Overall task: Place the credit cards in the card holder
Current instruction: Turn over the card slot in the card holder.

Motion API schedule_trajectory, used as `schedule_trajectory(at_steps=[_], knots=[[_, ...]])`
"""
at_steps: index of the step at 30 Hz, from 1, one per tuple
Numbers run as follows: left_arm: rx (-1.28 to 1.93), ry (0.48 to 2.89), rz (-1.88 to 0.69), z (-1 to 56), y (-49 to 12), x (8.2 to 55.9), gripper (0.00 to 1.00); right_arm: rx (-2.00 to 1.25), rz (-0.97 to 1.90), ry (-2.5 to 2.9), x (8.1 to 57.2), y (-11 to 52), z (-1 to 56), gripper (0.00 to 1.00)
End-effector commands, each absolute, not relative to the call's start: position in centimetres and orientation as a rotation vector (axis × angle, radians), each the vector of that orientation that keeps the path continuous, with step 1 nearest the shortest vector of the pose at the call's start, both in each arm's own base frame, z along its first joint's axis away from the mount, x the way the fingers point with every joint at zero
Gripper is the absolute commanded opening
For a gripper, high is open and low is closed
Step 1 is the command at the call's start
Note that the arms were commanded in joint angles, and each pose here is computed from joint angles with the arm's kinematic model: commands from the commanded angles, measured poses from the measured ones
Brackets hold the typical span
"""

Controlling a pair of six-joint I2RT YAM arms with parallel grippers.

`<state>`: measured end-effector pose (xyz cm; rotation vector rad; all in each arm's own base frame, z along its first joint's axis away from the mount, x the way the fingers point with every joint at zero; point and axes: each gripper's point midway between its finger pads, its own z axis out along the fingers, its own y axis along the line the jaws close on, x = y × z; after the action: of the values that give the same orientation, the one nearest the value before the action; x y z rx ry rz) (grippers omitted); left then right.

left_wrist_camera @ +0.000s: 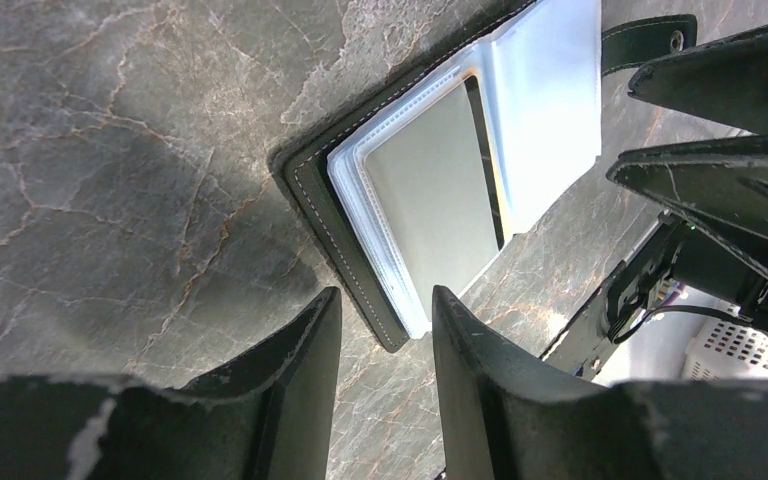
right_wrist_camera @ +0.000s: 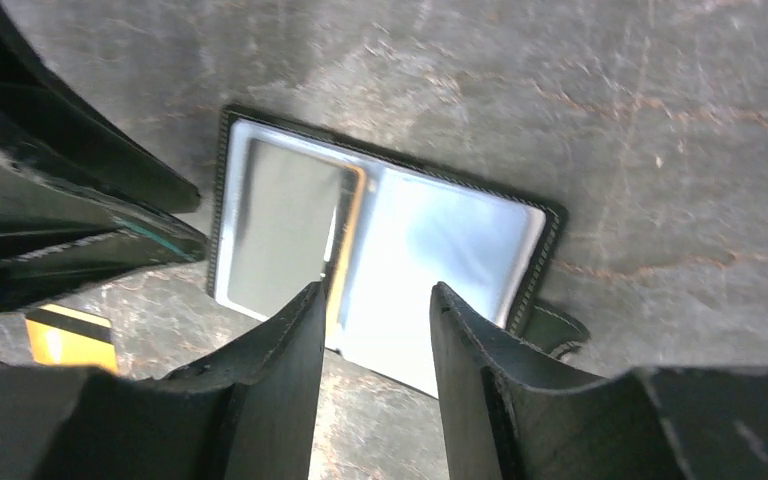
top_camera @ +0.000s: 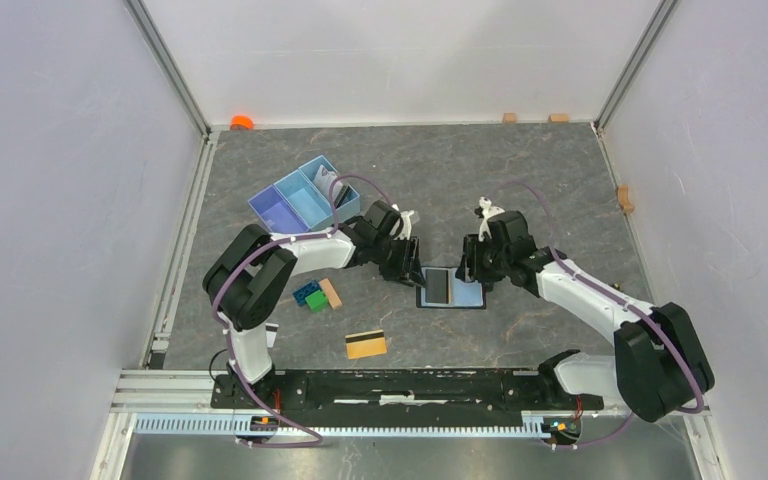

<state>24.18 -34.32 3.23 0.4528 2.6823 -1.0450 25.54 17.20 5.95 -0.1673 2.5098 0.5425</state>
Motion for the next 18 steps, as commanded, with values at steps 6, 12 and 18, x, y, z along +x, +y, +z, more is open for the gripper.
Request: schedule_trajectory(at_steps=[6, 12, 18], knots=[[0.484, 2.633, -1.045, 4.7, -34.7, 24.3, 0.46, -0.155, 0.513, 2.569, 23.8, 15.2, 4.0, 0.44], [0.487, 2.635, -1.044, 4.6, -34.7, 24.2, 0.45, -0.133, 0.460, 2.595, 23.7, 14.1, 3.1, 0.43], [0.490, 2.638, -1.044, 4.6, -34.7, 24.2, 0.45, -0.123, 0.468, 2.602, 23.6, 14.0, 2.7, 0.42]])
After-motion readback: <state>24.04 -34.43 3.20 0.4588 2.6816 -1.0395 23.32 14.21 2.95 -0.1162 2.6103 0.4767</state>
